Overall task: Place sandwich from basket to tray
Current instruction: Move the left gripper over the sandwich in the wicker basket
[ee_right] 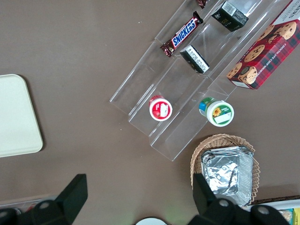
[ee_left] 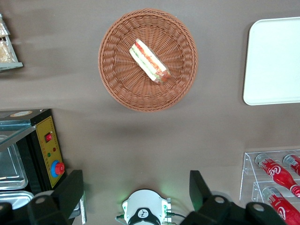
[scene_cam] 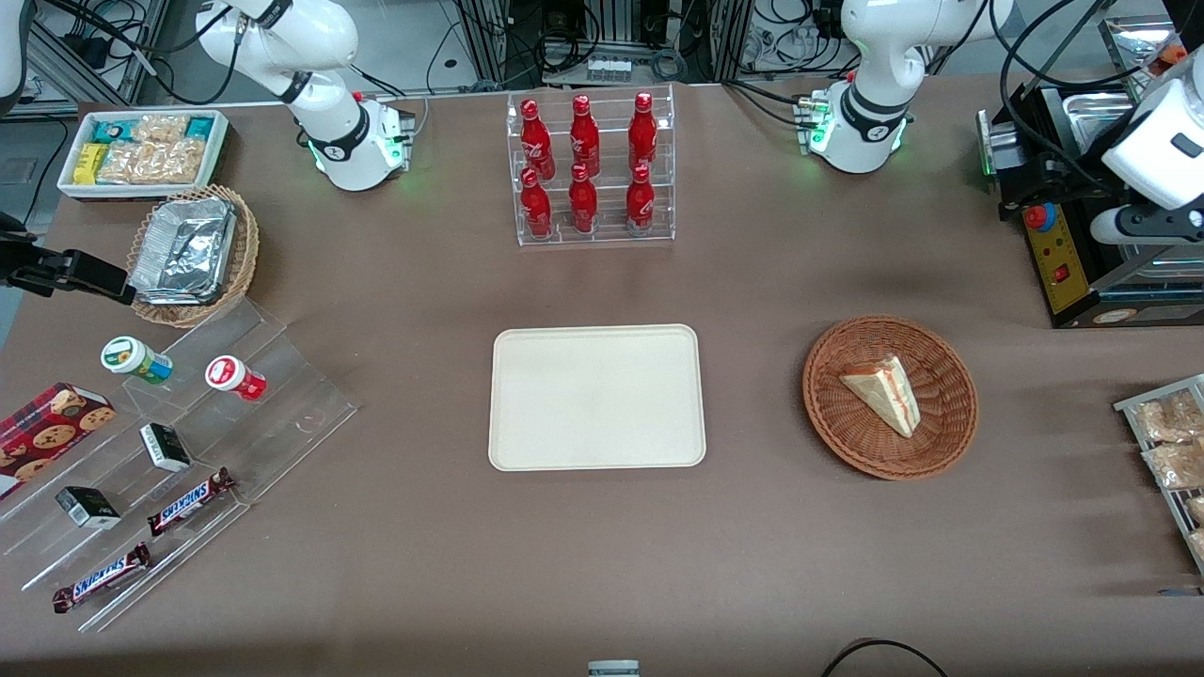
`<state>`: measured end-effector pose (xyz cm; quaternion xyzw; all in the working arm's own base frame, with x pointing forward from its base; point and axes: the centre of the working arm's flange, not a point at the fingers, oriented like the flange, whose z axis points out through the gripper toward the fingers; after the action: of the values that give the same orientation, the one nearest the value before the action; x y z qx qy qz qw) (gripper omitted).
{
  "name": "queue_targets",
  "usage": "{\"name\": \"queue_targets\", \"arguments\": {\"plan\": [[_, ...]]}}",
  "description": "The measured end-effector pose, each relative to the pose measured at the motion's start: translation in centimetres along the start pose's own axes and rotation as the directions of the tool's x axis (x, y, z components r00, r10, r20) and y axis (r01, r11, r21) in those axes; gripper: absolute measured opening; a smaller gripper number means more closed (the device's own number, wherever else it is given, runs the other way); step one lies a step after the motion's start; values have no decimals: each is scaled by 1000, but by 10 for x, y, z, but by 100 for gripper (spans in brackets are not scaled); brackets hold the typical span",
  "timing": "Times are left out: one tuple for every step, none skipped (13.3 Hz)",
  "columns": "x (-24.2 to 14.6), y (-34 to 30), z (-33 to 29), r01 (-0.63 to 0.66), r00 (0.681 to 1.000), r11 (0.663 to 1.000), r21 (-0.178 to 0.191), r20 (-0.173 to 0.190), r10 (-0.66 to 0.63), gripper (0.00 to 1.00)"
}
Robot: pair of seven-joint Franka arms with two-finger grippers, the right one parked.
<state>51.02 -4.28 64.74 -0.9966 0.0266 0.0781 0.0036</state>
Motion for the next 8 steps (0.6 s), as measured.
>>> {"name": "queue_targets", "arguments": {"plan": [[0,1,0,-2,1000,1000,0,0,2,100],[0,1,0,-2,1000,1000,0,0,2,100],[0,0,1,0,1000,1000,0,2,0,100],[2,-2,5,3,1000,1000,-1,10,-3,100],[8,-4,14,7,1000,1000,-1,30,-7,100],[18,-7,32,13,998,1000,-2,57,-13,100],[34,-12,54,25,997,1000,-4,68,-24,100],[51,-17,80,48,997,999,-5,64,-48,100]]}}
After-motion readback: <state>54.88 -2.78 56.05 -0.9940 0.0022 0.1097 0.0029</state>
